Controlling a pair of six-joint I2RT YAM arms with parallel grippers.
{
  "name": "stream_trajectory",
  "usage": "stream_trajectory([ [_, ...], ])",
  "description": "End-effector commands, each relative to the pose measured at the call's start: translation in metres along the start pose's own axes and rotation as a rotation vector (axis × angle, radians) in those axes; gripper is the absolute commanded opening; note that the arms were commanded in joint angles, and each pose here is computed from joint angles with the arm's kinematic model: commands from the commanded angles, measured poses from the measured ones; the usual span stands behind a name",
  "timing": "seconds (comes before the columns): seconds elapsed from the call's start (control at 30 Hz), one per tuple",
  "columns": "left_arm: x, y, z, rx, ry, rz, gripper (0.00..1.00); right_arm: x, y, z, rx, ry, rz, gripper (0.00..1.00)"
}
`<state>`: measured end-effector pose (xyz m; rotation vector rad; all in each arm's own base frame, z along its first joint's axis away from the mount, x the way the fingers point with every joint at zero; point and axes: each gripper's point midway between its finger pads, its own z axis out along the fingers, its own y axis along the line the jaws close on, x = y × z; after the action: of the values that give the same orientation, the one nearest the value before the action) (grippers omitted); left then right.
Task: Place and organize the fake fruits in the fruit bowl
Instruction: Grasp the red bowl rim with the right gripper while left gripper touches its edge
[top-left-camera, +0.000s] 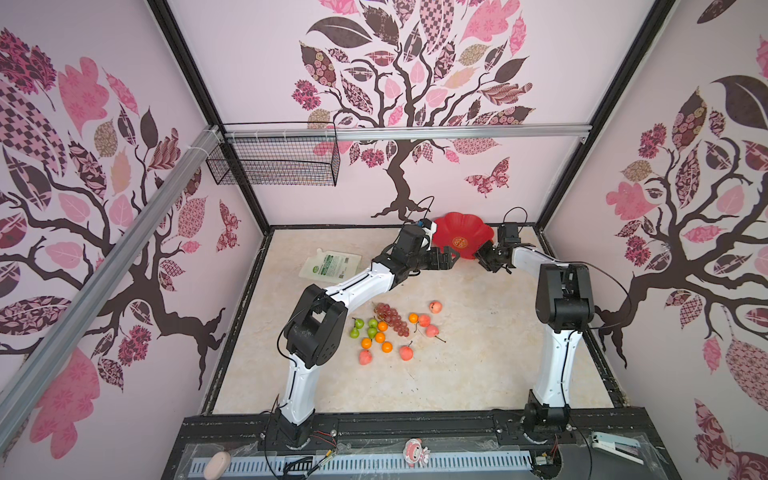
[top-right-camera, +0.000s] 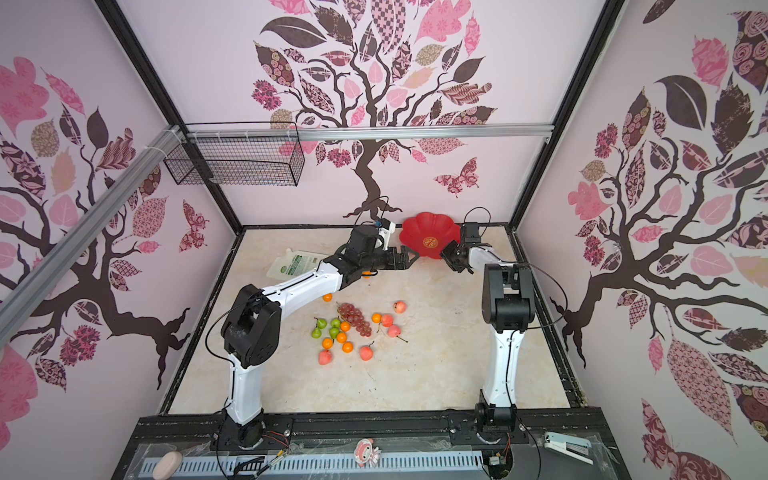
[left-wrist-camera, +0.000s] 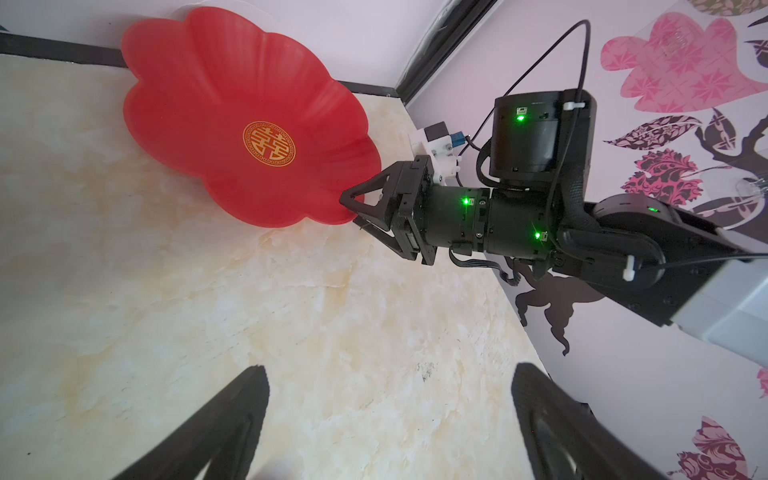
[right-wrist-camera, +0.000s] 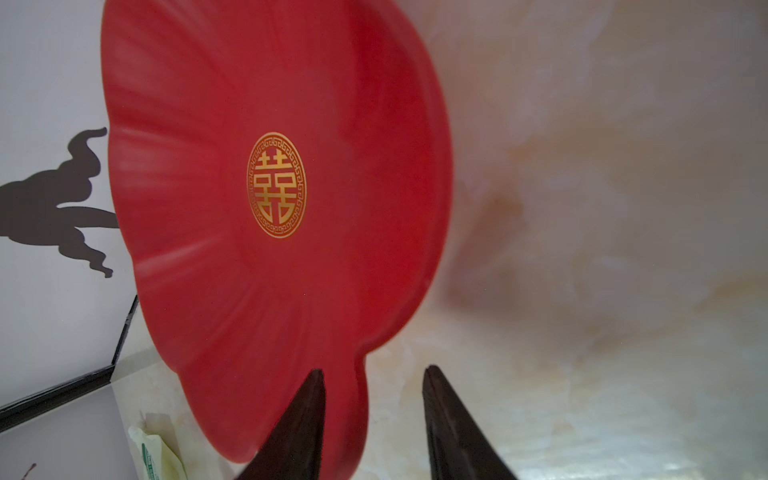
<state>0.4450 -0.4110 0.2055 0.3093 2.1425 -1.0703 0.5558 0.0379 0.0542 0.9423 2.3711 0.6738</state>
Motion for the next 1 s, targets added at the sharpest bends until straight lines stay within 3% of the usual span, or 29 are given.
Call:
stream_trajectory([
  [0.0, 0.004, 0.003, 0.004, -0.003, -0.008, 0.007, 0.95, 0.002, -0.002, 0.01, 0.008, 0.031, 0.007, 0.39],
  [0.57, -0.004, 0.018, -0.007, -0.031, -0.052, -0.028, 0.95, 0.002, 0.002, 0.012, 0.021, 0.043, 0.014, 0.08],
  [0.73, -0.008, 0.007, -0.014, -0.006, 0.013, -0.025, 0.92, -0.003, 0.011, -0.004, -0.002, 0.015, 0.017, 0.0],
  [0.97, 0.0, -0.008, -0.054, -0.023, 0.052, -0.037, 0.93, 0.015, 0.009, -0.02, -0.024, 0.051, 0.023, 0.0],
])
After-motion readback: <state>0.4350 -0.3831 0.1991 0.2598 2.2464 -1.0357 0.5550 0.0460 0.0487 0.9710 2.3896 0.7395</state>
